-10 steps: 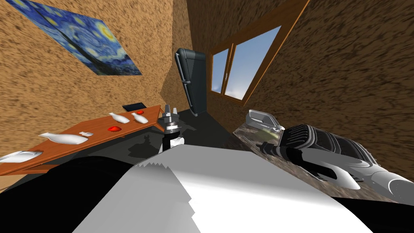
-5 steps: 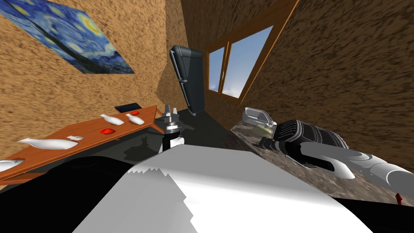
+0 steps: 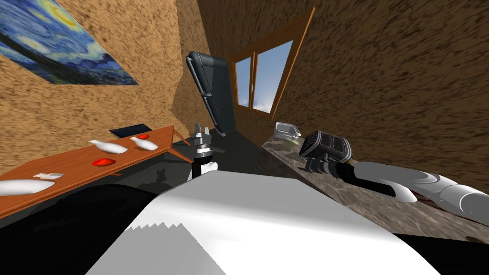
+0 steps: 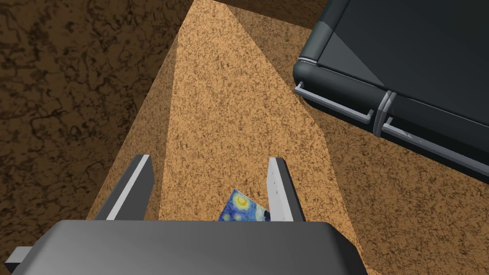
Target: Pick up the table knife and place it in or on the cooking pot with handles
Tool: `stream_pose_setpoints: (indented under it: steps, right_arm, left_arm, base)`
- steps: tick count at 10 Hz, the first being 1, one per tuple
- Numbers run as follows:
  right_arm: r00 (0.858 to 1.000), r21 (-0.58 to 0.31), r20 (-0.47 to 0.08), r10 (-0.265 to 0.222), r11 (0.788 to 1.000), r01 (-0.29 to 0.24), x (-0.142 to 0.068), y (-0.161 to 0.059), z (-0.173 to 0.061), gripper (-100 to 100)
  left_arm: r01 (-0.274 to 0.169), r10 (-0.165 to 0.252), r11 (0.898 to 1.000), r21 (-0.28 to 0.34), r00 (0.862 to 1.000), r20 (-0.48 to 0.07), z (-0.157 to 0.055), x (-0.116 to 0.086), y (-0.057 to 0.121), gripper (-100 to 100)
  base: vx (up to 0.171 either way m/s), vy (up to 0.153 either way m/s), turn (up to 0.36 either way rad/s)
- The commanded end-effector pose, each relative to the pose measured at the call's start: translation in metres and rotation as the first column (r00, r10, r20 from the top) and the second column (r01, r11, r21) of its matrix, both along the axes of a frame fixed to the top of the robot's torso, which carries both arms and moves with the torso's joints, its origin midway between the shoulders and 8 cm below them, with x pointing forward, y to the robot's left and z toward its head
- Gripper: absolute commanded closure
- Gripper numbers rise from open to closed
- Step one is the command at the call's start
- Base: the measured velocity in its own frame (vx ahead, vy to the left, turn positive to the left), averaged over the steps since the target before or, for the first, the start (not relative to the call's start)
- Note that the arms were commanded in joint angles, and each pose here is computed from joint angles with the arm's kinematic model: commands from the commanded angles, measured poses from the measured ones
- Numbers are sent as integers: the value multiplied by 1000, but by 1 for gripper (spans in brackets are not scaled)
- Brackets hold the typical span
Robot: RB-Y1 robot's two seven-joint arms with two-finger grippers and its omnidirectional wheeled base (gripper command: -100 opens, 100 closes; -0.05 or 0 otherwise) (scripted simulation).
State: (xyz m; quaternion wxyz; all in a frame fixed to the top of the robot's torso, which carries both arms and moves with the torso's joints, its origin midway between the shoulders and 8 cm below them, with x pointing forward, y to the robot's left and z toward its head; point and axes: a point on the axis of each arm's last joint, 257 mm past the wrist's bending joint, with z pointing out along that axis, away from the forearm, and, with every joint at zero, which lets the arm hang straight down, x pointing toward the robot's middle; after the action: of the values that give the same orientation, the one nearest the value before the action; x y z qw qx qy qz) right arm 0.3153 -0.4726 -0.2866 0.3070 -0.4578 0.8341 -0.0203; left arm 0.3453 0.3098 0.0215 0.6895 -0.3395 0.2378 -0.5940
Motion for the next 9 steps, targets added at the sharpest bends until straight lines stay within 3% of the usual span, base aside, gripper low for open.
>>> stream_pose_setpoints:
  steps: [1, 2, 3, 4, 9]
  right_arm:
    - [999, -22, 7, 50, 999, -50, 3, 6, 5, -100]
    - [997, -23, 12, 81, 996, -81, 7, 14, 11, -100]
    - [999, 21, -19, 39, 999, -39, -1, 18, 7, -100]
    - [999, 21, -19, 39, 999, -39, -1, 18, 7, -100]
    - [986, 111, -140, -86, 989, 102, -39, 17, -17, -100]
  left_arm:
    - [0, 0, 1000, 0, 1000, 0, 0, 0, 0, 0]
    - [0, 0, 1000, 0, 1000, 0, 0, 0, 0, 0]
    - [0, 0, 1000, 0, 1000, 0, 0, 0, 0, 0]
    - [0, 0, 1000, 0, 1000, 0, 0, 0, 0, 0]
    - [0, 0, 1000, 0, 1000, 0, 0, 0, 0, 0]
  base:
    - [-124, -101, -240]
    - [-102, -76, -210]
    - [9, -6, 39]
    - [75, 43, 91]
    - [166, 96, 155]
